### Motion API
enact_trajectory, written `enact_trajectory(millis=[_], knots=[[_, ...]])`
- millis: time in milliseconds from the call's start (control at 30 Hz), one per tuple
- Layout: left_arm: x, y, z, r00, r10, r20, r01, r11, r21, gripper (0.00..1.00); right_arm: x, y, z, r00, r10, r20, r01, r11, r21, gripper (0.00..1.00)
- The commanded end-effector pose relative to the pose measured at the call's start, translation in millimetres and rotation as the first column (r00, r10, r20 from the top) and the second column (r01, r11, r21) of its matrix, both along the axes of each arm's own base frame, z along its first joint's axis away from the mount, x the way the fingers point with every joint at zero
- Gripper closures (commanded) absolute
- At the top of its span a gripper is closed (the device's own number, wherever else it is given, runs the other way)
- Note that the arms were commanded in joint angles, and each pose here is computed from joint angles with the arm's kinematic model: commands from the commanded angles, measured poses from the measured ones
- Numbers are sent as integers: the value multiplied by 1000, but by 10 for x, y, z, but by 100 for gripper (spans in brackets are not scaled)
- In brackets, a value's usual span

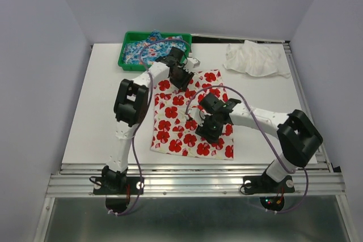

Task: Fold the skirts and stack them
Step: Flatten the skirt out, then fold the skirt

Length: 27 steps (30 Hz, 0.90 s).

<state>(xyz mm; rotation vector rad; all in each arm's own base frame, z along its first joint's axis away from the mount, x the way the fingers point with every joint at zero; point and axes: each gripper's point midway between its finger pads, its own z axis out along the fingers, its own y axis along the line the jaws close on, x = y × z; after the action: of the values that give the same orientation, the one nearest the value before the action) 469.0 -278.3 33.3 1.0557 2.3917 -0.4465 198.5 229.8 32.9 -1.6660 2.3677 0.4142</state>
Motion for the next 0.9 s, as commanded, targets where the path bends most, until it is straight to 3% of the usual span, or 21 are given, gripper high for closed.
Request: enact_trajectory(millis=[0, 33, 200, 333, 467, 633, 867], knots=[[-42, 371, 1033, 991, 15, 134, -6, 998, -68, 47, 21, -25, 539, 991, 47, 126, -55, 997, 61, 37], [-67, 514, 1382, 982, 21, 190, -1, 995, -103, 46, -5, -66, 637, 987, 72, 146, -82, 995, 64, 34], [-683, 898, 1534, 965, -110, 240, 118, 993, -20, 43, -393, -386, 543, 985, 170, 43, -169, 985, -14, 34], [-1547, 1079, 1280, 924, -326, 199, 326, 945, 34, 46, -742, -644, 283, 967, 255, -17, -256, 963, -87, 41], [-2049, 1281, 956, 868, -453, 205, 436, 891, 126, 51, -859, -700, 161, 954, 297, -25, -298, 945, -133, 45], [-2334, 1444, 700, 844, -488, 222, 455, 871, 185, 54, -1020, -689, 63, 931, 362, -50, -364, 905, -220, 46], [-2348, 1452, 657, 850, -470, 235, 438, 881, 179, 54, -874, -650, -87, 934, 356, 44, -330, 901, -282, 47]])
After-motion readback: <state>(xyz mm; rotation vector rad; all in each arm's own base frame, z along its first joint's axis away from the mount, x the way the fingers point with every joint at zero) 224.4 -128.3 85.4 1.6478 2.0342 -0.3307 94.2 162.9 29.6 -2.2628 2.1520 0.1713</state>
